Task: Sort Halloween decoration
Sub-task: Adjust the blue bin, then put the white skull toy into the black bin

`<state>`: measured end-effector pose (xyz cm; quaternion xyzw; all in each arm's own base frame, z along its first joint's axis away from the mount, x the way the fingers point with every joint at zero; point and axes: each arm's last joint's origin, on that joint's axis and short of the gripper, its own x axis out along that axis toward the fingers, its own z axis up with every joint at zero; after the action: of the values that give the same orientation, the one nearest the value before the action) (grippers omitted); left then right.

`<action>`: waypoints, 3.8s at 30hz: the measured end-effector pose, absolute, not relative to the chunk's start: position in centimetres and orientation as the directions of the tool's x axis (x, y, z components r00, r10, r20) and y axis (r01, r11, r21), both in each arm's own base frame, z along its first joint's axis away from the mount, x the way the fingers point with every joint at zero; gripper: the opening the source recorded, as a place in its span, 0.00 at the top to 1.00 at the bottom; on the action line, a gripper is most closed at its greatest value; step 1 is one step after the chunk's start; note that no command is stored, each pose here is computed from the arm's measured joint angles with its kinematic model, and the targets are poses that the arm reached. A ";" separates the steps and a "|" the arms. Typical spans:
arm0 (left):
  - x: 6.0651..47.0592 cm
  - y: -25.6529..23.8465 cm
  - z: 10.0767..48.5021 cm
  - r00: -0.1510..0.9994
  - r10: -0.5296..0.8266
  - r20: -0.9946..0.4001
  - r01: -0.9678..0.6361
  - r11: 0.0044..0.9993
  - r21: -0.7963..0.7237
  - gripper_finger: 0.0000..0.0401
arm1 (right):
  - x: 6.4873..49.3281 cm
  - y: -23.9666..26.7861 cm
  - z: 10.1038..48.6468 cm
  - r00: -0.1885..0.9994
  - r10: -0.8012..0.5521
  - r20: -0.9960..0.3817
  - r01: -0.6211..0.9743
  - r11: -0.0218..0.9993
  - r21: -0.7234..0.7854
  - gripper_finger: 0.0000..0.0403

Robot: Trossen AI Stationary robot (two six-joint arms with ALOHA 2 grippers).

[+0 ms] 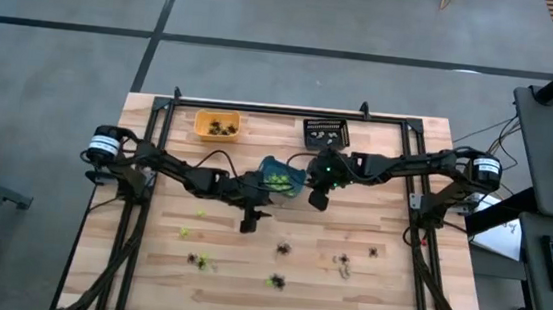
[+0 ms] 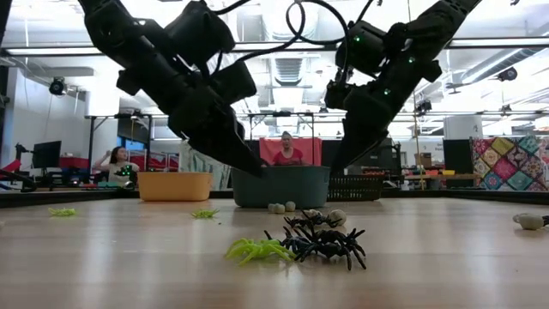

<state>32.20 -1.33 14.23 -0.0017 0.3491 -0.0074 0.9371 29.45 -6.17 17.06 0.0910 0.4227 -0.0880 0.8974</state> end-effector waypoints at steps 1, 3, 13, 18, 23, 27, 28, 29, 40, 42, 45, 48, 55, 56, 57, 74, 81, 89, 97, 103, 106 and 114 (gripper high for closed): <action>32.1 -1.3 14.3 0.753 -0.015 -0.658 0.013 1.000 -0.007 0.57 | 29.4 -6.2 17.1 0.625 -0.079 -0.776 0.235 0.968 0.090 0.84; 31.9 -1.3 14.6 0.745 -0.014 -0.667 0.014 1.000 -0.006 0.57 | 29.3 -6.1 17.1 0.625 -0.045 -0.779 0.222 0.967 0.122 0.84; 30.7 -1.3 16.9 0.754 -0.014 -0.657 0.025 1.000 0.008 0.57 | 30.6 -3.2 16.9 0.670 0.201 -0.715 0.045 0.950 0.309 0.84; 29.9 -1.2 18.8 0.784 -0.015 -0.620 0.039 0.999 0.025 0.57 | 31.3 -2.7 16.7 0.699 0.005 -0.715 0.139 0.980 0.144 0.84; 29.4 -1.2 19.2 0.794 -0.016 -0.608 0.039 0.999 0.025 0.57 | 31.2 -3.2 16.8 0.695 -0.073 -0.716 0.197 0.976 0.091 0.84; 29.6 -1.3 18.7 0.804 -0.017 -0.594 0.024 1.000 0.003 0.57 | 31.1 -3.4 16.8 0.692 -0.077 -0.718 0.190 0.979 0.078 0.84; 29.6 -1.3 18.4 0.810 -0.018 -0.587 0.018 1.000 -0.006 0.57 | 31.1 -3.4 16.8 0.689 -0.074 -0.721 0.187 0.979 0.078 0.84; 29.7 -1.4 18.0 0.815 -0.020 -0.580 0.013 1.000 -0.015 0.57 | 31.1 -3.3 16.8 0.688 -0.069 -0.723 0.183 0.980 0.080 0.84; 31.3 -3.0 14.1 0.834 -0.039 -0.551 0.026 0.999 -0.031 0.57 | 30.0 -2.2 18.5 0.688 0.120 -0.716 0.044 0.978 0.206 0.84; 31.7 -3.0 13.6 0.843 -0.033 -0.537 0.020 0.999 -0.030 0.57 | 29.7 -1.8 19.0 0.689 0.130 -0.713 0.028 0.978 0.206 0.84; 32.0 -2.9 12.6 0.837 0.023 -0.547 -0.026 1.000 0.001 0.57 | 29.5 -1.1 19.7 0.702 0.143 -0.697 -0.002 0.980 0.199 0.84; 32.3 -2.8 11.5 0.820 0.039 -0.571 -0.038 0.999 0.013 0.57 | 29.2 -0.5 20.3 0.711 0.157 -0.686 -0.029 0.981 0.194 0.84; 33.2 -2.8 10.1 0.804 0.047 -0.593 -0.031 0.999 0.038 0.57 | 28.6 -0.1 21.5 0.731 0.165 -0.662 -0.048 0.980 0.192 0.84; 33.3 -2.9 10.0 0.802 0.048 -0.595 -0.029 0.999 0.041 0.57 | 28.6 -0.2 21.6 0.732 0.165 -0.661 -0.048 0.980 0.191 0.84; 33.5 -2.9 9.9 0.804 0.048 -0.593 -0.029 0.999 0.042 0.57 | 28.5 -0.2 21.6 0.733 0.164 -0.660 -0.048 0.981 0.190 0.84; 33.9 -2.9 9.2 0.791 0.046 -0.611 -0.019 0.999 0.051 0.82 | 28.6 -0.2 21.5 0.734 0.164 -0.659 -0.059 0.982 0.178 0.84; 33.8 -2.9 9.5 0.786 0.047 -0.617 -0.021 0.999 0.048 0.97 | 28.6 -0.2 21.5 0.734 0.164 -0.659 -0.062 0.983 0.175 0.84; 33.5 -2.8 11.5 0.800 0.050 -0.597 -0.027 0.999 0.047 0.98 | 28.5 -0.2 21.7 0.739 0.164 -0.654 -0.070 0.983 0.168 0.84; 32.6 -2.1 15.7 0.842 0.115 -0.527 -0.052 0.990 0.133 0.99 | 27.6 -0.1 22.8 0.746 0.164 -0.646 -0.074 0.984 0.164 0.84; 32.2 -0.3 21.0 0.911 0.176 -0.373 -0.115 0.977 0.181 0.99 | 26.2 -0.1 23.9 0.739 0.163 -0.653 -0.058 0.982 0.179 0.84; 32.4 1.7 23.1 0.919 0.235 -0.318 -0.178 0.964 0.198 0.99 | 25.6 -0.1 24.5 0.744 0.155 -0.650 -0.045 0.982 0.182 0.84; 34.5 8.1 25.1 0.887 0.338 -0.315 -0.297 0.939 0.174 0.99 | 23.7 -0.2 26.1 0.766 0.094 -0.636 -0.033 0.994 0.108 0.84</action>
<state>34.54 8.12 25.06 0.0603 0.1728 0.1638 0.9694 23.68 -0.25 26.13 0.0453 0.3404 0.0339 0.9386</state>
